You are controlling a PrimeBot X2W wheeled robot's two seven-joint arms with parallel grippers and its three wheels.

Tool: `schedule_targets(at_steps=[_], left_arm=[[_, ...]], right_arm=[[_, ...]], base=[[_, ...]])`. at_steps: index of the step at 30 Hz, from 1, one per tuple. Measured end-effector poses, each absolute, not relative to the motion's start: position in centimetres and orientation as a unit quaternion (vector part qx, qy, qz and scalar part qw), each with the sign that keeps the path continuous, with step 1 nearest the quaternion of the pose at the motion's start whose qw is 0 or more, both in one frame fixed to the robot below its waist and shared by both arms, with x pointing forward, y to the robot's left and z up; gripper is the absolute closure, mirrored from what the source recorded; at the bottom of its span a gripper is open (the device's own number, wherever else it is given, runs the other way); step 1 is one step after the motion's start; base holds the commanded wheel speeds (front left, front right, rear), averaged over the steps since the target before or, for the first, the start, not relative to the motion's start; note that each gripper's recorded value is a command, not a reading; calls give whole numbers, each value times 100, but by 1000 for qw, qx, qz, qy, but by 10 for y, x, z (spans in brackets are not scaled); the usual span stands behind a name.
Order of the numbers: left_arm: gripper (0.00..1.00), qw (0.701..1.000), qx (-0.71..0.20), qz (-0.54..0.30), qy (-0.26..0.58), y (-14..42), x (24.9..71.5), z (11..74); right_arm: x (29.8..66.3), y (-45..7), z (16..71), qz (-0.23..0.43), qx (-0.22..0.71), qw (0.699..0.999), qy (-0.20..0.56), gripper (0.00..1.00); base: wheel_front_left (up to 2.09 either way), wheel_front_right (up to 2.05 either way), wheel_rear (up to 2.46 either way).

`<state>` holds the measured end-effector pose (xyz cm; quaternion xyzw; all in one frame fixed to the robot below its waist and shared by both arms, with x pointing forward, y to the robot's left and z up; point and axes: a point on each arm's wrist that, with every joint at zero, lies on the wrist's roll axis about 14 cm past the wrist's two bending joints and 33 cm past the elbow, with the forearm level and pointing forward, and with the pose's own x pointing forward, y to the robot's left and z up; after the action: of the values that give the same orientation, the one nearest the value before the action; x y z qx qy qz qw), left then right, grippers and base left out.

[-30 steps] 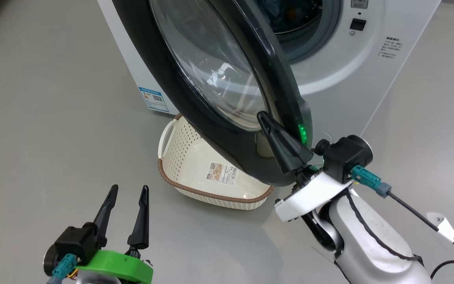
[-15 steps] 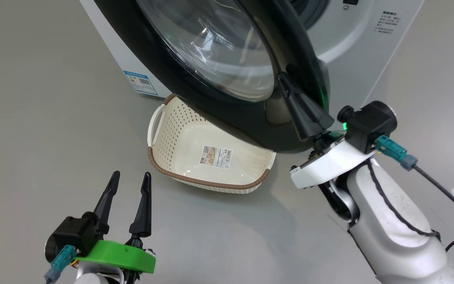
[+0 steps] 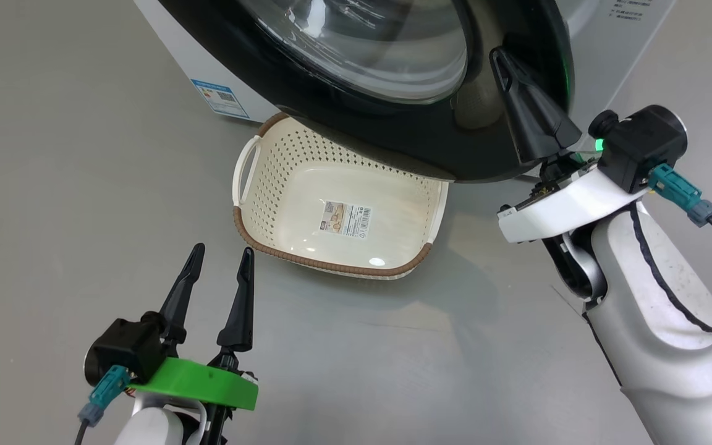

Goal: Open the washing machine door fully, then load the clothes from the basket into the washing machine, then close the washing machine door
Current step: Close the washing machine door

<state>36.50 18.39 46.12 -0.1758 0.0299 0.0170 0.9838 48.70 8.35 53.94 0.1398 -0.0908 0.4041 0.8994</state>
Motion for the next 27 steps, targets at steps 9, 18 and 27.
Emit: schedule_targets(at_steps=[9, 18, 27], left_arm=[[0, 983, -176, 22, 43, 186, 373, 451], [0, 982, -178, 22, 51, 185, 384, 445], [0, 983, -173, 31, 49, 192, 388, 446]], right_arm=[[522, 77, 537, 397, 113, 903, -116, 100], [561, 68, 529, 392, 75, 907, -135, 100], [595, 71, 525, 385, 55, 910, -144, 100]], base=[[0, 0, 0], [0, 0, 0], [0, 0, 0]])
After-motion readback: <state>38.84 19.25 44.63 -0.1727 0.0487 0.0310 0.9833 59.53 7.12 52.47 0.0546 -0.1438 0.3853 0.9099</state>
